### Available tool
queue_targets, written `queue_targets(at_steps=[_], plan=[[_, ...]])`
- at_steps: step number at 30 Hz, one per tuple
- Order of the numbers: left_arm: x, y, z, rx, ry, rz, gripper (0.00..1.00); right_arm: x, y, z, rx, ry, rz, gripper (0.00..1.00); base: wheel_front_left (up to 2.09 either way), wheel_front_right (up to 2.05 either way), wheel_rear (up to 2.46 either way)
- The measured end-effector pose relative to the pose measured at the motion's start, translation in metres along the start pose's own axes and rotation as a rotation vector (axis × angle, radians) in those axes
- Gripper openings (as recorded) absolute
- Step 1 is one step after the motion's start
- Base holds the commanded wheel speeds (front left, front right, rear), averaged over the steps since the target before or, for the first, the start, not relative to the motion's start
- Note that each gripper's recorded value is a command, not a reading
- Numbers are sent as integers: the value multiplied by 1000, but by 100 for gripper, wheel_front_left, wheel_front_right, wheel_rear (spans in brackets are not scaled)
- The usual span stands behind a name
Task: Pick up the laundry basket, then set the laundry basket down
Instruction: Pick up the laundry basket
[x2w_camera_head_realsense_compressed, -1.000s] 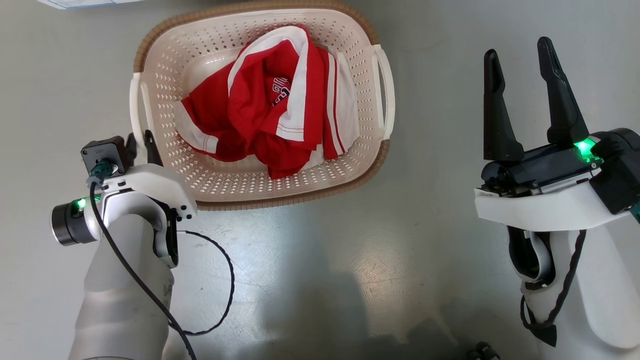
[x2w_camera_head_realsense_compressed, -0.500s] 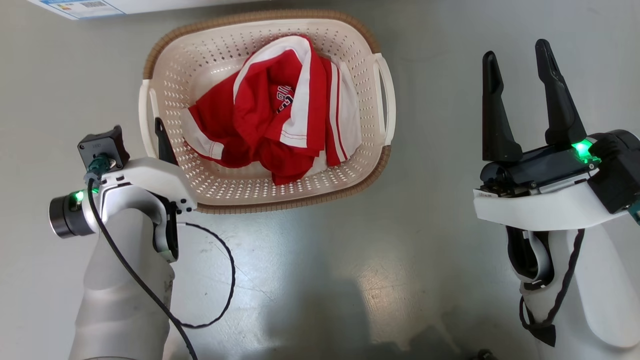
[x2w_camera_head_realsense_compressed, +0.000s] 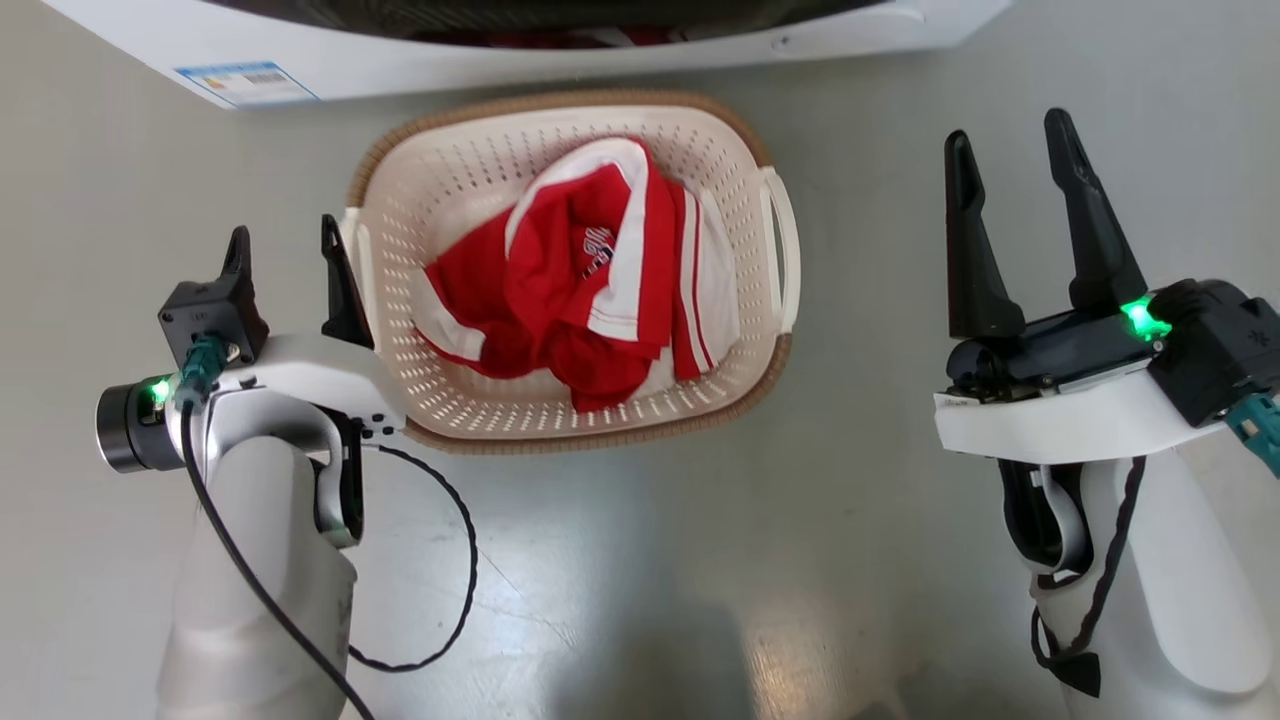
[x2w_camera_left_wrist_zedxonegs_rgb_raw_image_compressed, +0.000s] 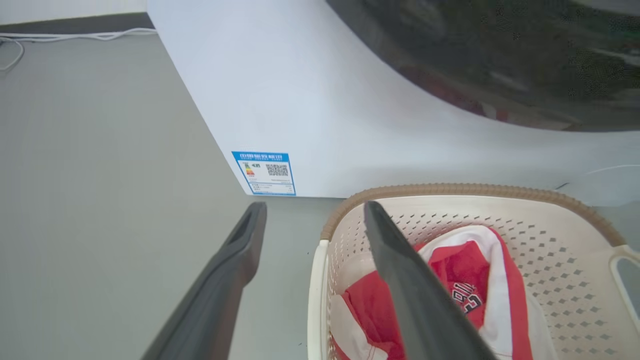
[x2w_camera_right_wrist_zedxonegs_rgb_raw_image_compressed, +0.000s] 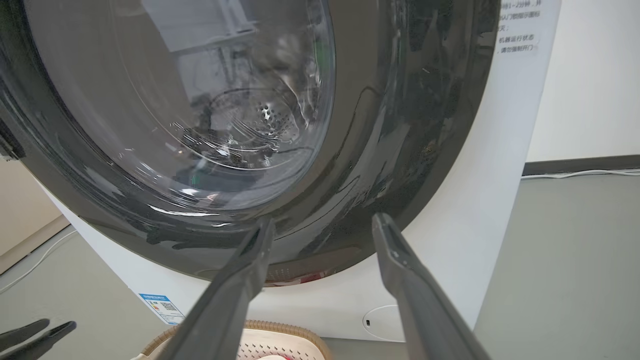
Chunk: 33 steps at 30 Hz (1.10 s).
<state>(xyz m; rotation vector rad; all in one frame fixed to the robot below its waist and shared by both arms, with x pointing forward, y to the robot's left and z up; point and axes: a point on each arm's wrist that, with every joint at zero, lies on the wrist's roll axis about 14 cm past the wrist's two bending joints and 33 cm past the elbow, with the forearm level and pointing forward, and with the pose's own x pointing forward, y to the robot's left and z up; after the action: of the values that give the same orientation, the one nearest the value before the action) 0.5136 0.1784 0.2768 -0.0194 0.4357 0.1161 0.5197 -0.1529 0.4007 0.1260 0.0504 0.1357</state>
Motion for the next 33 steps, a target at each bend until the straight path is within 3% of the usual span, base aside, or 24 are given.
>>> queue_targets(at_steps=[17,33], plan=[[-80,-6,95,5,-287,-43,100,-32,15,30,9,-16,13,100,0,0,0],[-184,1,110,-4,-367,-45,100,-108,25,63,20,-39,0,100,0,0,0]])
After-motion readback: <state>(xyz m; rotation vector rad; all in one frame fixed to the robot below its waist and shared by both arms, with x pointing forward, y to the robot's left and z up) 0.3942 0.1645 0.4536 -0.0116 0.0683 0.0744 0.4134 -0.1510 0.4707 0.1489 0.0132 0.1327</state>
